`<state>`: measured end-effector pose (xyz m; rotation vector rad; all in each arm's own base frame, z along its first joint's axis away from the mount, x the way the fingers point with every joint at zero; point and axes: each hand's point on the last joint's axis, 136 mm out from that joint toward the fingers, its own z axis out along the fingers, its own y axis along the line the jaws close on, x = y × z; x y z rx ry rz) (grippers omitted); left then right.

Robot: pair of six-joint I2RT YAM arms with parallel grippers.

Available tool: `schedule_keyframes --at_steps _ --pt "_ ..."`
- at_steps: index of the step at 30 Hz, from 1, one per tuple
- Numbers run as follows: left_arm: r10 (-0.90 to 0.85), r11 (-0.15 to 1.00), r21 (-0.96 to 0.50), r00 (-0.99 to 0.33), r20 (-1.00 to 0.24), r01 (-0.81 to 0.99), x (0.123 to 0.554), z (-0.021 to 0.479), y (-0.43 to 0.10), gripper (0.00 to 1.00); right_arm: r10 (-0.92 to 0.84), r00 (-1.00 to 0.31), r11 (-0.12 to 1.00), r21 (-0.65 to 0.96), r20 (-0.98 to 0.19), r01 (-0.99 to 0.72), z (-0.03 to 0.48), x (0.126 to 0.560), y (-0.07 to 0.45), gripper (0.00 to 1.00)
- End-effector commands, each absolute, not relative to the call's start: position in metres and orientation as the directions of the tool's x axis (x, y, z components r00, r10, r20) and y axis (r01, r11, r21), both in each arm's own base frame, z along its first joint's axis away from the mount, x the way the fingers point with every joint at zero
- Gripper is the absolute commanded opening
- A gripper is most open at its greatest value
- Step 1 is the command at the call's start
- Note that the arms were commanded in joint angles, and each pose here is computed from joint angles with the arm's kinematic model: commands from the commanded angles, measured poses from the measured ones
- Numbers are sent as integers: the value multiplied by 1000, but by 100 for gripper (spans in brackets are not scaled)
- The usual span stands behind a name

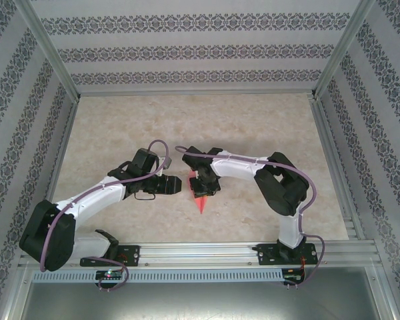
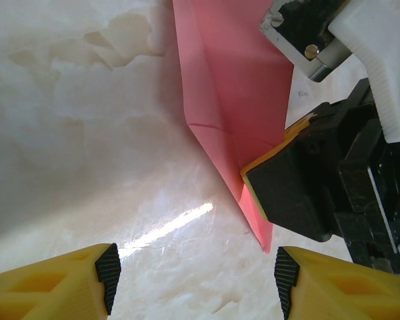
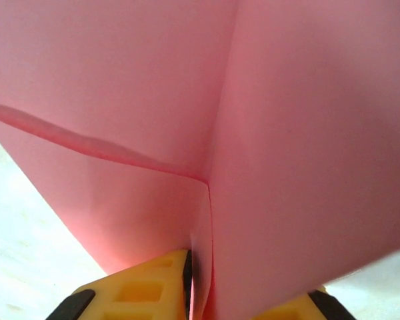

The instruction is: Fold a paper plane with a square sheet of paper (pick it up from the middle)

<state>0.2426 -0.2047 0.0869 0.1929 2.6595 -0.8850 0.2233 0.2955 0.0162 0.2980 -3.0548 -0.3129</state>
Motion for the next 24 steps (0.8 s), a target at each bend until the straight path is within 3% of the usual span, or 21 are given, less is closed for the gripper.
schedule_keyframes --at_steps 1,10,22,24 --pt "28 799 -559 -942 -333 221 241 82 -200 66 -169 -986 977 136 11 -165 18 227 293 16" --pt "0 829 -529 -948 -318 178 237 80 -190 66 -176 -984 969 176 -6 -174 19 223 316 21" --pt "-12 899 -406 -920 -392 162 250 105 -165 67 -187 -980 956 218 -72 -198 68 225 302 39" --pt "-18 916 -368 -900 -436 161 257 115 -158 73 -185 -978 952 229 -92 -202 81 227 294 42"
